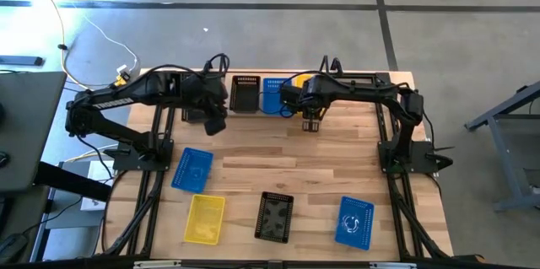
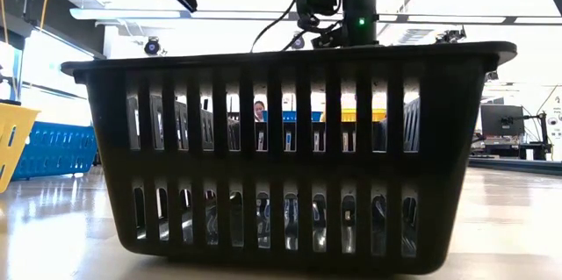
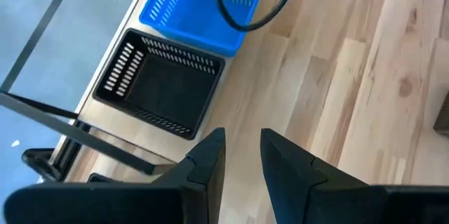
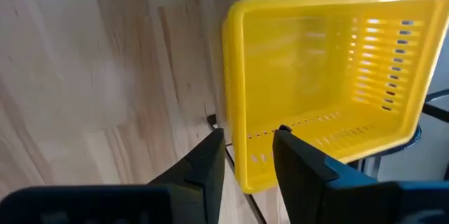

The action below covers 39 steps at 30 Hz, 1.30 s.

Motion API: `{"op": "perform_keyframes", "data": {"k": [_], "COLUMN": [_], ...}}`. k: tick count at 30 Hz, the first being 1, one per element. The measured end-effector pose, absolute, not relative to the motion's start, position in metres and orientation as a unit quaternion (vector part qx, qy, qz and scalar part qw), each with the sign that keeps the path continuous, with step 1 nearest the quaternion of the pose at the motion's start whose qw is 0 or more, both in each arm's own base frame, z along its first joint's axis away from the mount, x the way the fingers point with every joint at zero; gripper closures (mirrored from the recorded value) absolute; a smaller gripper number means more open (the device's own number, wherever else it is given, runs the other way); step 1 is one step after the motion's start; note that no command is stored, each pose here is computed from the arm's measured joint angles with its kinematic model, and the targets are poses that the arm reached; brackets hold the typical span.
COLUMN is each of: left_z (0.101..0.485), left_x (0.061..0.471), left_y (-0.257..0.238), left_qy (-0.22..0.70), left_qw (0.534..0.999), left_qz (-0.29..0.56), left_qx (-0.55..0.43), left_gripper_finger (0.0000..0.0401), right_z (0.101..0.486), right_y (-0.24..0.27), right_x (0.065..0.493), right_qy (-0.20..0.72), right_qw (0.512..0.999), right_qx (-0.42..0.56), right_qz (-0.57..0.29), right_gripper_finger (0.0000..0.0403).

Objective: Stack baskets on shelf by color
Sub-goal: Stack the top black bin on top of the black bin on the shelf

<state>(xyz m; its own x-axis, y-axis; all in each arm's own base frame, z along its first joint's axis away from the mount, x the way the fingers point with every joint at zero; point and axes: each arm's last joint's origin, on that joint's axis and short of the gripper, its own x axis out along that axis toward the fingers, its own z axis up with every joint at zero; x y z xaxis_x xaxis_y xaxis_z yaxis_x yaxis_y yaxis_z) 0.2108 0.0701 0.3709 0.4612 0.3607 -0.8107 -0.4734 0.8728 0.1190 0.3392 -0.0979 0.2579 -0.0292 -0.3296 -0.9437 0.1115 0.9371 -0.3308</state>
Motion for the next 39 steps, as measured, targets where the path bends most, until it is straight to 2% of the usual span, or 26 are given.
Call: {"op": "perform_keyframes", "data": {"k": [8,17,30,35,39], "left_z": [0.368,0.357,0.302,0.293,0.292], "left_x": [0.188,0.154,0.146,0.155,0.157], "left_y": [0.061,0.045,0.036,0.034,0.035], "left_qy": [0.517,0.485,0.548,0.526,0.527], "left_qw": [0.819,0.836,0.799,0.811,0.812], "left_qz": [0.241,0.246,0.195,0.149,0.158], "left_qx": [-0.065,-0.079,-0.152,-0.210,-0.196], "left_gripper_finger": [0.0318,0.0318,0.0317,0.0296,0.0268], "right_z": [0.292,0.344,0.430,0.452,0.454], "right_y": [-0.100,-0.102,-0.111,-0.113,-0.112], "right_x": [0.345,0.351,0.332,0.319,0.312], "right_qy": [0.661,0.590,0.476,0.446,0.444], "right_qw": [0.723,0.777,0.838,0.850,0.849], "right_qx": [-0.053,-0.053,-0.033,-0.023,-0.011], "right_qz": [-0.194,-0.214,-0.264,-0.279,-0.286], "right_gripper_finger": [0.0295,0.0295,0.0295,0.0295,0.0295]}}
